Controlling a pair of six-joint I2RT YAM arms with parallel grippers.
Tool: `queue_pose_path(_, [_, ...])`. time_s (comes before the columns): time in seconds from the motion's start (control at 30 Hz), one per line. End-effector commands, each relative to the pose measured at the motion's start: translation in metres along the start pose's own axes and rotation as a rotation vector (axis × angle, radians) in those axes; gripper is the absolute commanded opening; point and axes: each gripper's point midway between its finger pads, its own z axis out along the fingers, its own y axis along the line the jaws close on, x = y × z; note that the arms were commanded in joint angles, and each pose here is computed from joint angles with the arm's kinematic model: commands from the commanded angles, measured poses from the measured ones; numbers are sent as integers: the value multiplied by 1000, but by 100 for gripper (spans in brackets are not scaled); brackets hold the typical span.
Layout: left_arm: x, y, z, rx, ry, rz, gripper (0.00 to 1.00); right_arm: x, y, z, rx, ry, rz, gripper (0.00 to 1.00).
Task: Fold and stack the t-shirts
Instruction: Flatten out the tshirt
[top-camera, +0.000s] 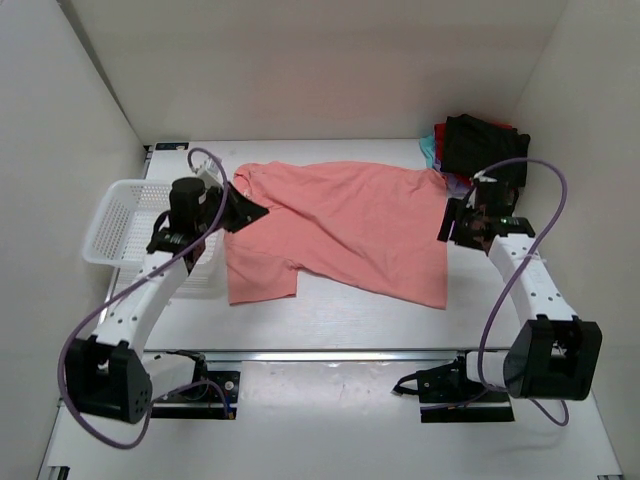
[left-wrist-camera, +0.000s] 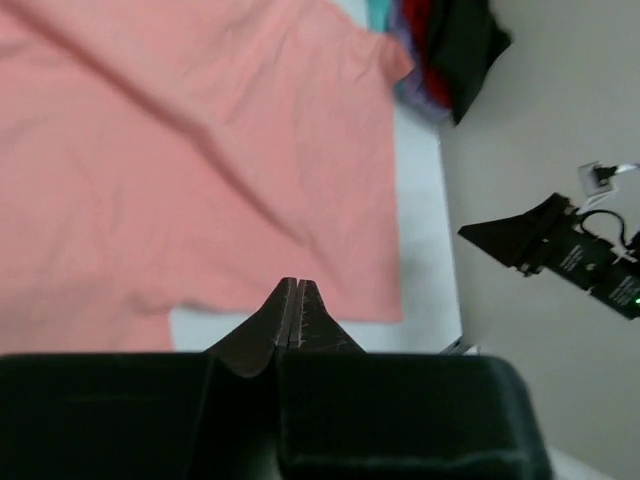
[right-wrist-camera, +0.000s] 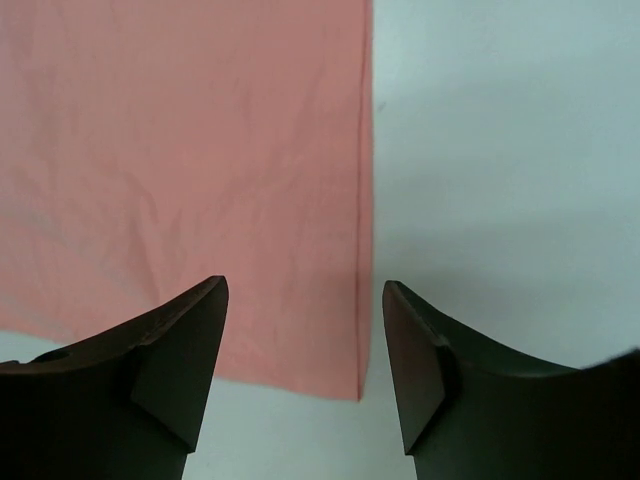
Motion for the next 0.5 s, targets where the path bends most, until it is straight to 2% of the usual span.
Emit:
queue_pose_path(0.0, [54, 54, -32, -175, 150, -19, 6, 30, 17, -12, -81, 50, 31, 61])
queue_pose_path(0.03, [60, 65, -41, -230, 155, -35, 23, 42, 18, -11, -86, 78, 34, 62])
queue_pose_path(0.07, [70, 80, -50, -291, 169, -39, 34, 53, 18, -11, -84, 104, 34, 62])
queue_pose_path(0.17, [88, 106, -63, -424, 193, -12, 36, 64, 20, -15, -100, 127, 44, 65])
queue_pose_path(0.23, [104, 125, -66, -501, 245, -6, 51, 63, 20, -18, -98, 116, 39, 65])
queue_pose_path(0.33, [118, 144, -67, -591, 292, 30, 55, 65, 19, -20, -102, 124, 37, 66])
queue_pose_path(0.47, [136, 175, -75, -729, 345, 48, 55, 63, 21, -20, -106, 127, 41, 67])
